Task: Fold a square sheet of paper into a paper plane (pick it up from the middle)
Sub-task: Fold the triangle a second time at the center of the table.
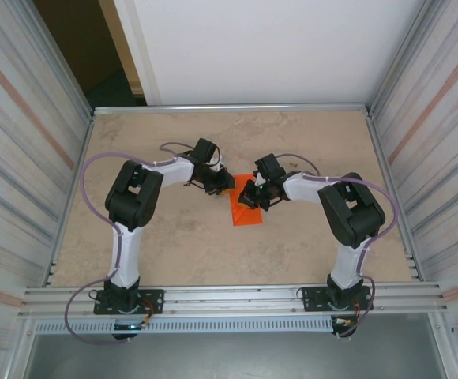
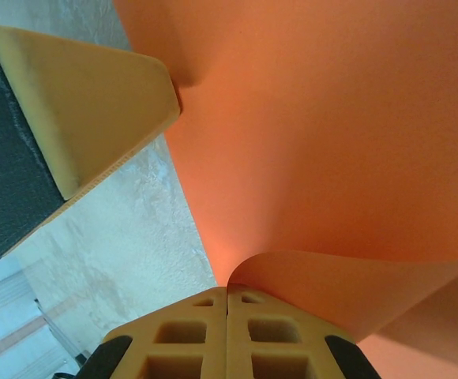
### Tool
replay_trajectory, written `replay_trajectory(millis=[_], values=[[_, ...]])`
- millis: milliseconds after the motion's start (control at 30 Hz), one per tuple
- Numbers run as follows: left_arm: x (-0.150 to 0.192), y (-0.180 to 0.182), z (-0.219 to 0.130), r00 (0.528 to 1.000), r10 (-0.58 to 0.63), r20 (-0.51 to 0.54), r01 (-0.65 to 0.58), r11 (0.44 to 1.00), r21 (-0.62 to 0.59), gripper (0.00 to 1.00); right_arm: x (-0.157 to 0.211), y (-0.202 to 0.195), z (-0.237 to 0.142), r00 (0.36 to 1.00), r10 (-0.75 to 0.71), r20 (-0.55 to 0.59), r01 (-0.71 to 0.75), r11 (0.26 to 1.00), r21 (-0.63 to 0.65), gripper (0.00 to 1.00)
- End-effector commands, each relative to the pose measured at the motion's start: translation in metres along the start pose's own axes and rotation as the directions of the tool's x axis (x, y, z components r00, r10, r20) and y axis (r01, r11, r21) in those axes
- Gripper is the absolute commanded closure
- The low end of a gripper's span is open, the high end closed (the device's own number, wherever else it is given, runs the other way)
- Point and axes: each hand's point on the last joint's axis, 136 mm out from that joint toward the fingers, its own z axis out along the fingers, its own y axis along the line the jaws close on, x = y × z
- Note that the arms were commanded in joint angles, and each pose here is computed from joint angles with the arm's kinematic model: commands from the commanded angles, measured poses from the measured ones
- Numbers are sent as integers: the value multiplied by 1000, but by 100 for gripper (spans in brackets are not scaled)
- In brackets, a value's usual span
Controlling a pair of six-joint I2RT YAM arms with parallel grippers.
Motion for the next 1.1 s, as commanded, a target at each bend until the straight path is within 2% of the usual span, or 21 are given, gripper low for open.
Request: replay_trajectory(millis=[0,1067], values=[[25,32,15,996,-50,-74,42,994,-104,82,-5,5,5,1000,6,9,-6,1000,-2,100],[27,32,14,996,-50,-75,42,993,-106,81,-4,1,14,1000,13,-9,-13,1000,3,100]])
